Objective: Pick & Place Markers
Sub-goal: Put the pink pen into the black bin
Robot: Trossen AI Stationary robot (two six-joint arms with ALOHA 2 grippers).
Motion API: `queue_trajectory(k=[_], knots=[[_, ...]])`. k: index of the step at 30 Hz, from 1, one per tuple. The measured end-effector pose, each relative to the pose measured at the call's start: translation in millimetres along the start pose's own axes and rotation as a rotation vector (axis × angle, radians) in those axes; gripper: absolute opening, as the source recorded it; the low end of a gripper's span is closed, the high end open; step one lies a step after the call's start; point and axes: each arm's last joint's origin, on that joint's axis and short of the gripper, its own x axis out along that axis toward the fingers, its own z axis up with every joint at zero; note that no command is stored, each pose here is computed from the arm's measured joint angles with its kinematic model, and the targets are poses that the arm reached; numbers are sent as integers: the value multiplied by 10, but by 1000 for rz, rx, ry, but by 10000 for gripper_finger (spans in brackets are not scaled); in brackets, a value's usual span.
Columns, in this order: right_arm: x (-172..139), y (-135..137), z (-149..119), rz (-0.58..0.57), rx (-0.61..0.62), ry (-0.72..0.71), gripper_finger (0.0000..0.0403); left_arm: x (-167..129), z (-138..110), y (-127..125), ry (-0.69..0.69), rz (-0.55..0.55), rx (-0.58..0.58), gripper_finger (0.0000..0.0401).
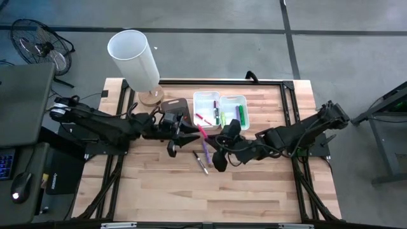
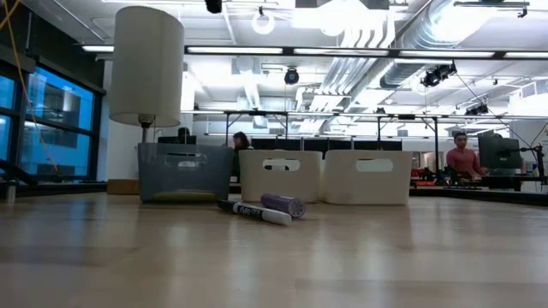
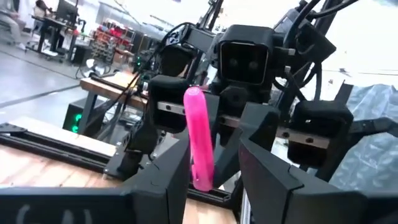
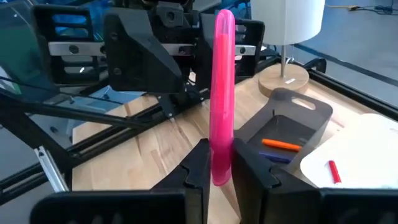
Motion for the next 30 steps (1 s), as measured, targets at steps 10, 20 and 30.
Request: queue_trajectory(k=[10,20,30], knots=[[1,18,18,28,-40,-7,40,17,41,6,-35,69,-6,136],[68,-39,67,58,-40,12,40,17,45,9,-41,76,-6,136],[94,-66,88,58,-40,12,45,20,53,42,-40,87,-3,117]])
